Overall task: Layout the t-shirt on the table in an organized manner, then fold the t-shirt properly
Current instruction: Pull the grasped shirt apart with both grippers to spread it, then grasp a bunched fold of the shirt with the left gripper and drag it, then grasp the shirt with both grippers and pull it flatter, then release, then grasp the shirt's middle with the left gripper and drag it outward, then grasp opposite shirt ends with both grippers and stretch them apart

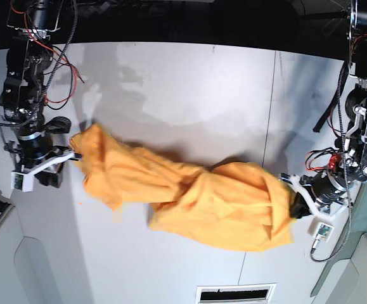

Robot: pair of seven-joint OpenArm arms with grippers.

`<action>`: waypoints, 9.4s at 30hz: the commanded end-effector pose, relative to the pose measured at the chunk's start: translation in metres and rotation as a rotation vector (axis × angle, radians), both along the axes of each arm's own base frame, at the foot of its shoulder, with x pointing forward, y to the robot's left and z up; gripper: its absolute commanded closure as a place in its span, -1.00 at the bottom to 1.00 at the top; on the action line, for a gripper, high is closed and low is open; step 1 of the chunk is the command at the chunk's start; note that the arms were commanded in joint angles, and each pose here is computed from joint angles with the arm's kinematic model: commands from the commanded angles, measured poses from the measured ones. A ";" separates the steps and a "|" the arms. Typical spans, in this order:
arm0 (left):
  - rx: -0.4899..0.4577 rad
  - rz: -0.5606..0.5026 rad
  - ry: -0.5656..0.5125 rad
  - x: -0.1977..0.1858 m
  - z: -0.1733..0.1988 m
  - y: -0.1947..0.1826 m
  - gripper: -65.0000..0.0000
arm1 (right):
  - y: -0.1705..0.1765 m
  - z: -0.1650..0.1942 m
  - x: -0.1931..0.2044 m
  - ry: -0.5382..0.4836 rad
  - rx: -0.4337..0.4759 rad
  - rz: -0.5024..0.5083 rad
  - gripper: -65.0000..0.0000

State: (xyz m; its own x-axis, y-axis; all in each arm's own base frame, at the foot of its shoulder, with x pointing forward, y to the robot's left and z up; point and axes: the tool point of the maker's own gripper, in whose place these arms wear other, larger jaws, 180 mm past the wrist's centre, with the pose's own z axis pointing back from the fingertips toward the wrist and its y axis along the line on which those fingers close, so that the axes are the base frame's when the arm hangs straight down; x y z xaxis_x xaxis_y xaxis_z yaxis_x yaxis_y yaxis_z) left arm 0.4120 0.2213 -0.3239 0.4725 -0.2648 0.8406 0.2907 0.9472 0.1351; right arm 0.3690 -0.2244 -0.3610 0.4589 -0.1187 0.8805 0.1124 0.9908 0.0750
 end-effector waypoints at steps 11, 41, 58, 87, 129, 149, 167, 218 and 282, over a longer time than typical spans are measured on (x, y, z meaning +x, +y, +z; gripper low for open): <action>-0.024 0.019 0.181 -0.027 -0.022 0.014 1.00 | -0.078 -0.005 -0.024 0.111 0.067 -0.197 0.18; -0.292 -0.243 0.002 -0.042 0.026 -0.083 0.22 | 0.030 -0.072 -0.012 0.186 0.217 -0.072 -0.14; -0.239 -0.425 0.141 -0.079 -0.066 -0.236 -0.10 | 0.067 -0.117 -0.034 0.251 0.417 0.068 -0.14; 0.003 -0.244 0.008 -0.017 -0.077 -0.181 1.00 | 0.126 -0.068 -0.015 0.117 0.414 0.324 1.00; -0.153 -0.367 0.023 -0.080 -0.020 -0.203 0.21 | 0.045 0.026 -0.121 -0.059 0.482 0.153 0.07; -0.174 -0.266 0.099 -0.084 -0.077 -0.185 0.40 | 0.222 -0.043 -0.042 0.161 0.413 0.631 0.24; -0.194 -0.084 -0.025 -0.066 -0.009 -0.122 1.00 | 0.095 -0.009 0.010 -0.022 0.299 0.319 1.00; -0.267 -0.491 0.037 -0.045 -0.024 -0.293 -0.02 | 0.071 -0.036 -0.015 0.082 0.347 0.218 0.09; -0.235 0.038 0.051 -0.136 -0.002 -0.077 0.16 | -0.119 -0.032 -0.100 0.132 0.276 -0.148 0.09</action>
State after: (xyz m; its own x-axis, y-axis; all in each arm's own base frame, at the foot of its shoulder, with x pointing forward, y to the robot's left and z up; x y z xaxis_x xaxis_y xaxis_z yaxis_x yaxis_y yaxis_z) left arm 0.2718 0.1451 -0.3361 0.5545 -0.0507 0.8306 0.2469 0.9632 -0.1060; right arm 0.2608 -0.3328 -0.4085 0.5650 -0.4307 0.7037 0.2846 0.9024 0.3237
